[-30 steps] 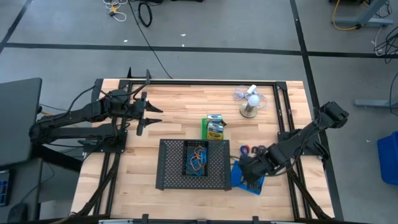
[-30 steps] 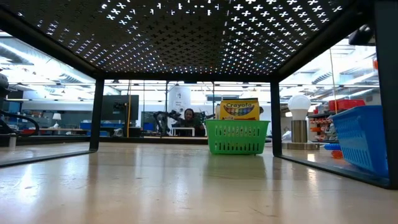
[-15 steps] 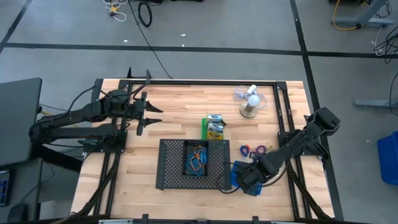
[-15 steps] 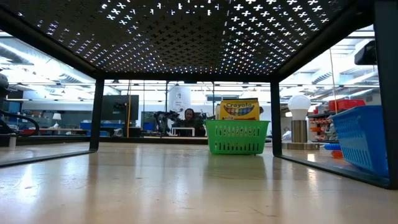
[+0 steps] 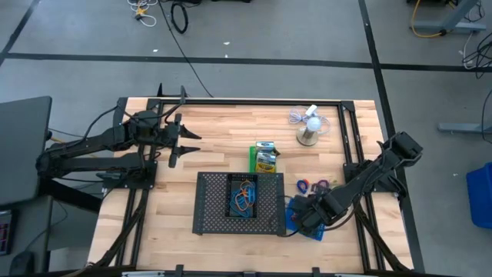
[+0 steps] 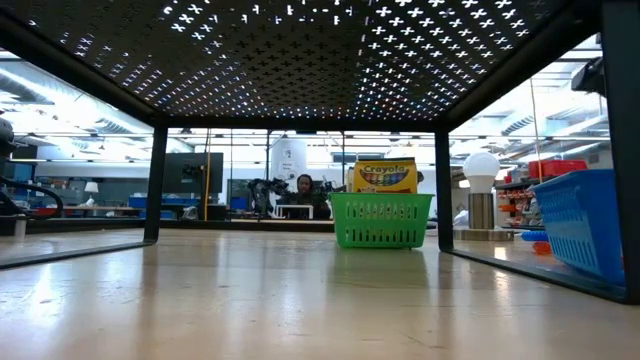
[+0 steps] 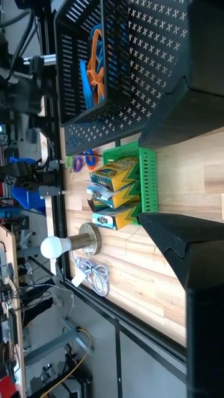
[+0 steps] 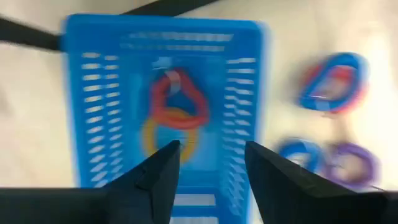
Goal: Pick & Place Office Desk Supplies
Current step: Put the violet spring keychain into the blue bin
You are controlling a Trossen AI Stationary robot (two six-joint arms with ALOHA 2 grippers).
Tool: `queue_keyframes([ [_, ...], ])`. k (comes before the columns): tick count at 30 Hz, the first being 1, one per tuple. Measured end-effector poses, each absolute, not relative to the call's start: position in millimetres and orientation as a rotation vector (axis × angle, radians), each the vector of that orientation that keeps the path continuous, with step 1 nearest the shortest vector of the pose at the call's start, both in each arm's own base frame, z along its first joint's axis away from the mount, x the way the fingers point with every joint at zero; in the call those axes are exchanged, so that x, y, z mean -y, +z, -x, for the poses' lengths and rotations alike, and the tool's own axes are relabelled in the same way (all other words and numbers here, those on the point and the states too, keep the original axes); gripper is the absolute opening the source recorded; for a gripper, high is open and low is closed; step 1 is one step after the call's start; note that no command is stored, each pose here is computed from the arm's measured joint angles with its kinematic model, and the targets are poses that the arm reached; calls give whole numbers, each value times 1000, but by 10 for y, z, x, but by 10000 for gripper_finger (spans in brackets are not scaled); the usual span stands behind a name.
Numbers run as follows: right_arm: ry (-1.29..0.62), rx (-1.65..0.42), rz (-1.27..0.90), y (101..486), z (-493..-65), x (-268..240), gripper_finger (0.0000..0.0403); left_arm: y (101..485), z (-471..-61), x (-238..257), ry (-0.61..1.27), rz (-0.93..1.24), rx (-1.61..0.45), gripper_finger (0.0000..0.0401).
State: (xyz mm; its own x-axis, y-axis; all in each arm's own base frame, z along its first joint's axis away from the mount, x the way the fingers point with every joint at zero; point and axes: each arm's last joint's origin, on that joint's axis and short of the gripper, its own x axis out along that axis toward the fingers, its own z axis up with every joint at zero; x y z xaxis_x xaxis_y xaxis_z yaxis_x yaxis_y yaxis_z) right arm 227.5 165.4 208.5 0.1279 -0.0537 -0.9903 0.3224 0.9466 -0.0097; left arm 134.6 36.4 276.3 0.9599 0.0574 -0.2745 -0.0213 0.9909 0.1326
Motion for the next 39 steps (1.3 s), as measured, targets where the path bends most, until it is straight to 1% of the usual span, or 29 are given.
queue_keyframes([
  [3, -329, -1369, -204, 2195, -2191, -1610, 191, 2762, -1346, -363, 40, -129, -282, 188],
  [9, -386, -1182, -156, 2465, -2073, -1479, 192, 2763, -1346, -363, 39, -129, -281, 188],
  [13, -412, -1133, -119, 2535, -2038, -1341, 192, 2762, -1346, -363, 40, -129, -282, 188],
  [18, -394, -1141, -163, 2273, -1992, -1076, 192, 2763, -1345, -363, 40, -126, -282, 188],
  [22, -398, -1159, -210, 2026, -1860, -832, 192, 2763, -1345, -363, 39, -129, -281, 188],
  [30, -358, -1159, -360, 1721, -1699, -448, 192, 2762, -1346, -363, 39, -129, -282, 188],
  [35, -398, -1252, -407, 1652, -1629, -344, 192, 2759, -1345, -363, 40, -124, -285, 188],
  [39, -389, -1287, -472, 1647, -1611, -357, 192, 2756, -1344, -363, 40, -123, -288, 188],
])
